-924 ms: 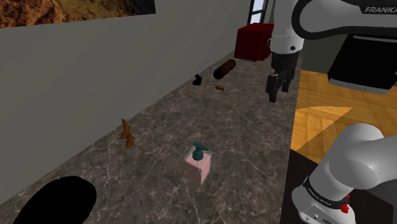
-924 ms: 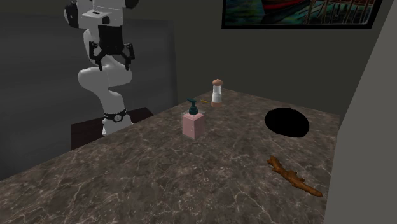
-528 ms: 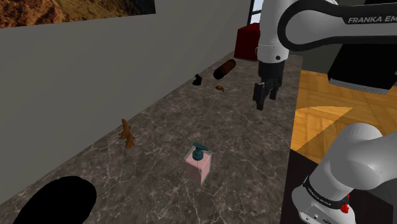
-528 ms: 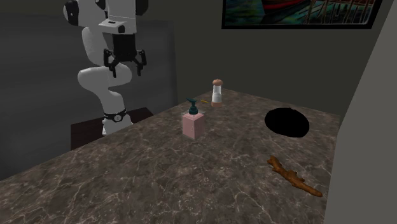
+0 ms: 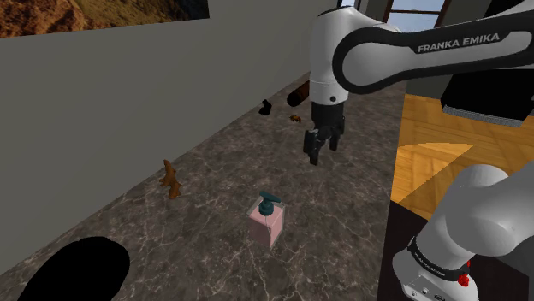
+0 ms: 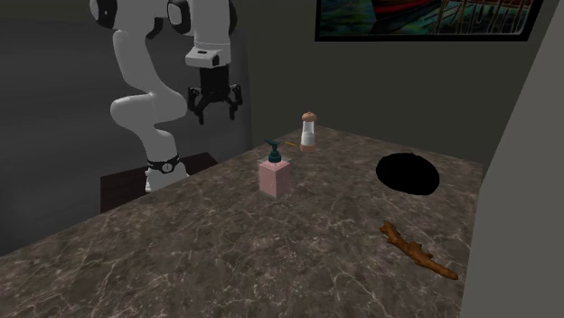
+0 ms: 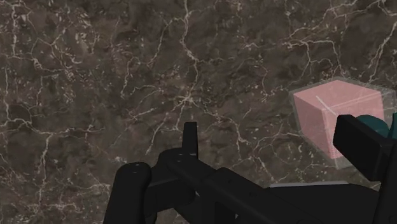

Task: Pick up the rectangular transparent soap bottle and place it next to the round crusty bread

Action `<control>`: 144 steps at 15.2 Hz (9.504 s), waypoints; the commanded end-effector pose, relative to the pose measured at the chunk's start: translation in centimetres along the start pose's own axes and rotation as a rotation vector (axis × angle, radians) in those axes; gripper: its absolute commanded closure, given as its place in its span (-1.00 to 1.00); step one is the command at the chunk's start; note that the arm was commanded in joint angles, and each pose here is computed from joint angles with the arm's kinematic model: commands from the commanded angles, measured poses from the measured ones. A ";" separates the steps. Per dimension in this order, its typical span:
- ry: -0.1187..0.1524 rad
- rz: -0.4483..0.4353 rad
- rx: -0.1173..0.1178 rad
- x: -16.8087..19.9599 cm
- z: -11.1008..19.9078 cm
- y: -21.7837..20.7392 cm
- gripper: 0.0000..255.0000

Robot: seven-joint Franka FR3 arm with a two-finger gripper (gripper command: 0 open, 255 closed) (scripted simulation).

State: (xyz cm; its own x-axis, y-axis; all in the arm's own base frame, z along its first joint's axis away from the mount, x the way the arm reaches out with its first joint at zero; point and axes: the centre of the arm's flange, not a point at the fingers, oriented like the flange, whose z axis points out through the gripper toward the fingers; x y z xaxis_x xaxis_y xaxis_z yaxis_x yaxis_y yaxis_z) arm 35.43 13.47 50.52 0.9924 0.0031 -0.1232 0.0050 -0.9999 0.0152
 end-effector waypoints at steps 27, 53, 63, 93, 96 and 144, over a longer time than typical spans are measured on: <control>0.034 -0.049 0.079 8.2 10.1 -15.1 -1.00; 0.034 -0.049 0.079 7.2 2.8 -15.0 1.00; 0.034 -0.049 0.079 6.6 -2.5 -15.0 1.00; 0.034 -0.049 0.079 5.3 -14.2 -19.8 1.00; 0.034 -0.049 0.079 5.5 -13.0 -23.5 1.00; 0.034 -0.049 0.079 8.7 8.4 -43.1 1.00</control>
State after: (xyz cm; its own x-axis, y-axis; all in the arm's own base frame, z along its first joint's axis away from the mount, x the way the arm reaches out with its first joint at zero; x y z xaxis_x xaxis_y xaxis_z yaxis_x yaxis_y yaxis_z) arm 42.81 56.50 40.46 0.9947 0.0516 -0.0885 0.0456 -0.9966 -0.0682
